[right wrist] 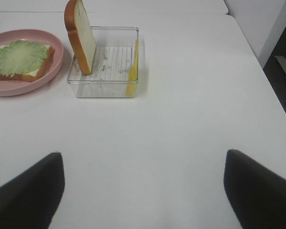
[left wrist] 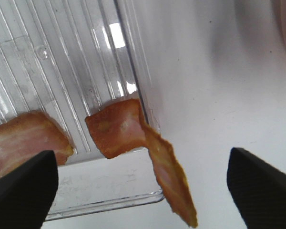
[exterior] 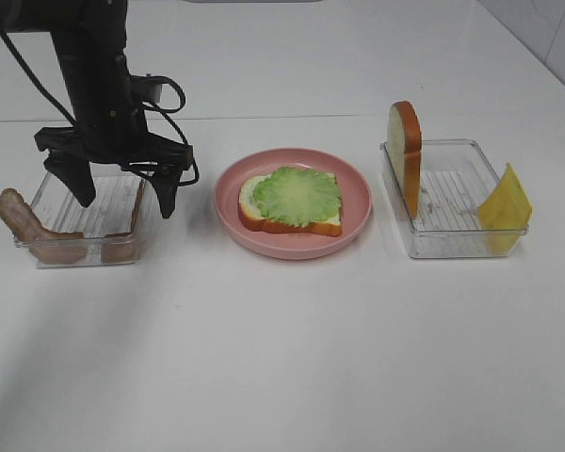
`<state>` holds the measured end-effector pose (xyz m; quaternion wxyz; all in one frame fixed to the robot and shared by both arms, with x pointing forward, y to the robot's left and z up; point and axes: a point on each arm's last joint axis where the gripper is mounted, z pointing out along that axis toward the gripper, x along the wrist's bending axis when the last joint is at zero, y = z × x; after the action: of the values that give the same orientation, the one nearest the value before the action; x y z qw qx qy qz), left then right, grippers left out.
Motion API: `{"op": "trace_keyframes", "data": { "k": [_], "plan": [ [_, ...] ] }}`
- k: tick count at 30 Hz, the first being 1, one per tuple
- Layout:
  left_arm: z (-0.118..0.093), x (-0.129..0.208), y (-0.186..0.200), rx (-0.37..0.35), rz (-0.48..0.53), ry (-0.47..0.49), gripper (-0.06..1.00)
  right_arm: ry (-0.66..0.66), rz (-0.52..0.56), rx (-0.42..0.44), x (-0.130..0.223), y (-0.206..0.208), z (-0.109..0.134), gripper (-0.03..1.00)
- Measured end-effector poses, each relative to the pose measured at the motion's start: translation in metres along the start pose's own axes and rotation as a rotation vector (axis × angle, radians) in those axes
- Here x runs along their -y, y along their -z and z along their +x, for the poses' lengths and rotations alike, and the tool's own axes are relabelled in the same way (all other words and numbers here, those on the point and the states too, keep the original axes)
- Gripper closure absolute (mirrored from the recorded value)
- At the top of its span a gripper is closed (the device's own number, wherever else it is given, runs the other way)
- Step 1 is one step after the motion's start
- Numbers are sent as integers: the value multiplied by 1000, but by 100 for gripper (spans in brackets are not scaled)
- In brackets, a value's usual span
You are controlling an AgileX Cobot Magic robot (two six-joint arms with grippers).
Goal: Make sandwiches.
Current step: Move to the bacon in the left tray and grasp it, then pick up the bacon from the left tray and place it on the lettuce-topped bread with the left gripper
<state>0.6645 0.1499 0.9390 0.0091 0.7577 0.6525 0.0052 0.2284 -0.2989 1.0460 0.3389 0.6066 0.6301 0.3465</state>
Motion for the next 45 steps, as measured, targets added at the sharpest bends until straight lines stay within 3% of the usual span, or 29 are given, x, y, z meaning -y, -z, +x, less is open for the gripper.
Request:
{"op": "trace_keyframes", "data": {
  "k": [6, 15, 24, 28, 34, 39, 45],
  "plan": [
    [0, 0, 0, 0, 0, 0, 19, 0, 0, 0, 0, 0, 0, 15],
    [0, 0, 0, 1, -4, 0, 28, 0, 0, 0, 0, 0, 0, 15],
    [-3, 0, 0, 28, 1, 10, 56, 0, 0, 0, 0, 0, 0, 15],
    [-6, 0, 0, 70, 4, 26, 66, 0, 0, 0, 0, 0, 0, 15],
    [-7, 0, 0, 73, 4, 27, 75, 0, 0, 0, 0, 0, 0, 15],
    [-6, 0, 0, 70, 3, 26, 94, 0, 0, 0, 0, 0, 0, 15],
    [-5, 1, 0, 54, 7, 20, 94, 0, 0, 0, 0, 0, 0, 15]
  ]
}}
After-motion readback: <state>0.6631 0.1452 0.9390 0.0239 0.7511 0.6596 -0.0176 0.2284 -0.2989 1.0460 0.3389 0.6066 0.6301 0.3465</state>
